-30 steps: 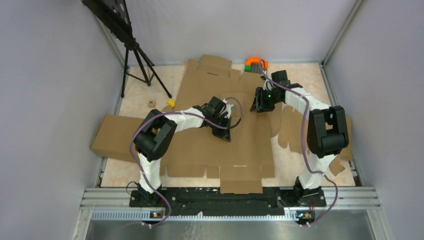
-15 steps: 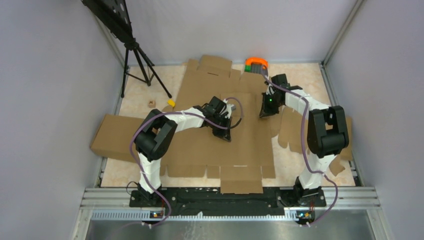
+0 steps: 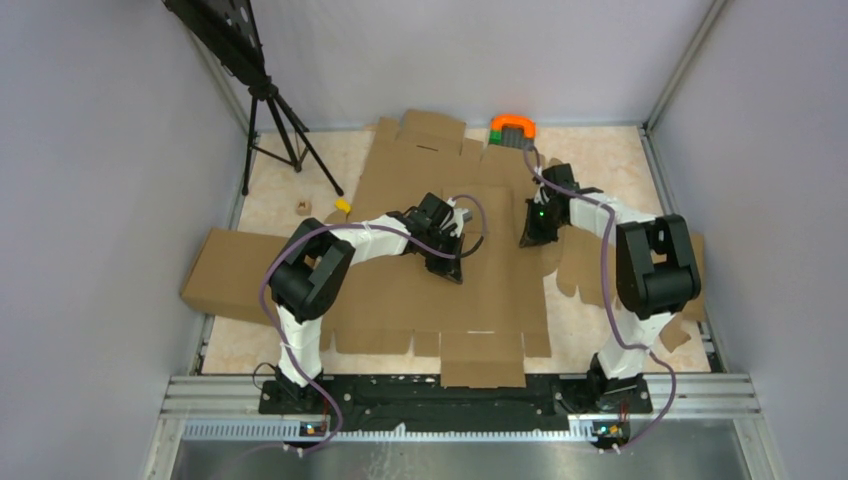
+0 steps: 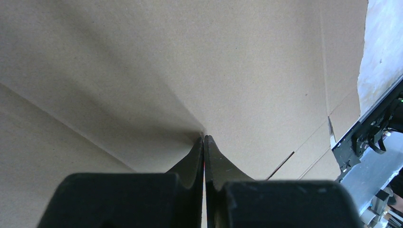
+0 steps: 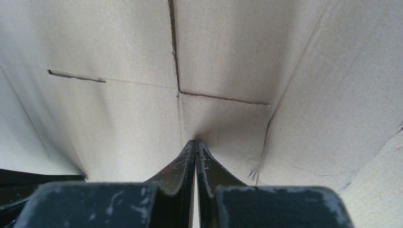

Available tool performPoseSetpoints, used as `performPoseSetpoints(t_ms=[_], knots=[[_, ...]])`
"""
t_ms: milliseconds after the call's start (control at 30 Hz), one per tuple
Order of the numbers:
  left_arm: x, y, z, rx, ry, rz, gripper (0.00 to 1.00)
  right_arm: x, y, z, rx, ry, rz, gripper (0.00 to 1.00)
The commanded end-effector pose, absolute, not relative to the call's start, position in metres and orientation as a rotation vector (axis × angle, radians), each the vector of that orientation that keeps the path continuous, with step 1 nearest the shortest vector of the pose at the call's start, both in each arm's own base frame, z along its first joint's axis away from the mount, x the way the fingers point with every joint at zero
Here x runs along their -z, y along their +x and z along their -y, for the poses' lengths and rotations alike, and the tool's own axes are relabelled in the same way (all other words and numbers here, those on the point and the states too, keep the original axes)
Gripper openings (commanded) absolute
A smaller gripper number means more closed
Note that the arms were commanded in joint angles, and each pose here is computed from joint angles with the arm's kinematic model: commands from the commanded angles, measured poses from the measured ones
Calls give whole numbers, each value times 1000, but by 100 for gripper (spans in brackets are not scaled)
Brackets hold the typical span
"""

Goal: Fold the paper box
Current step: Fold the paper box at the center of the board.

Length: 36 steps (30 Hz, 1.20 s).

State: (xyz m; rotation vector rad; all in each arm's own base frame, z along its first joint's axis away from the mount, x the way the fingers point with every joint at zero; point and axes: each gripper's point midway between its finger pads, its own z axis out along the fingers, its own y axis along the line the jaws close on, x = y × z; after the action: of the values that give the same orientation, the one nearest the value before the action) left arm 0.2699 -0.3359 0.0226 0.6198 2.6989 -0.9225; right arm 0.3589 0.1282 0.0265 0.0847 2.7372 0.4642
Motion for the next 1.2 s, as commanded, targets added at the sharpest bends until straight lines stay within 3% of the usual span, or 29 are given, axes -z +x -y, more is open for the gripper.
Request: performPoseSetpoints(t_ms=[0,167,400,467,567,633,1167], knots=[[3,271,325,801,646,-2734,0,-50,368,-110,-377,118,-2657,5],[-10,276,328,803,646,-2701,0,-66,374,-95,-385,156,-2615,15],[-56,293,339,807,658,-2632,0,-43,365,-87,-326,161,-2684,19],[-65,298,346,832,658,-2619,0,-42,363,-86,-324,158,-2693,24],[-74,304,357,870,663,-2598,0,-41,359,-86,-327,152,-2704,41],[-71,307,359,869,668,-2602,0,-40,358,-88,-343,151,-2706,45],[-2,284,349,834,665,-2770,0,-17,328,-108,-640,217,-2766,42]])
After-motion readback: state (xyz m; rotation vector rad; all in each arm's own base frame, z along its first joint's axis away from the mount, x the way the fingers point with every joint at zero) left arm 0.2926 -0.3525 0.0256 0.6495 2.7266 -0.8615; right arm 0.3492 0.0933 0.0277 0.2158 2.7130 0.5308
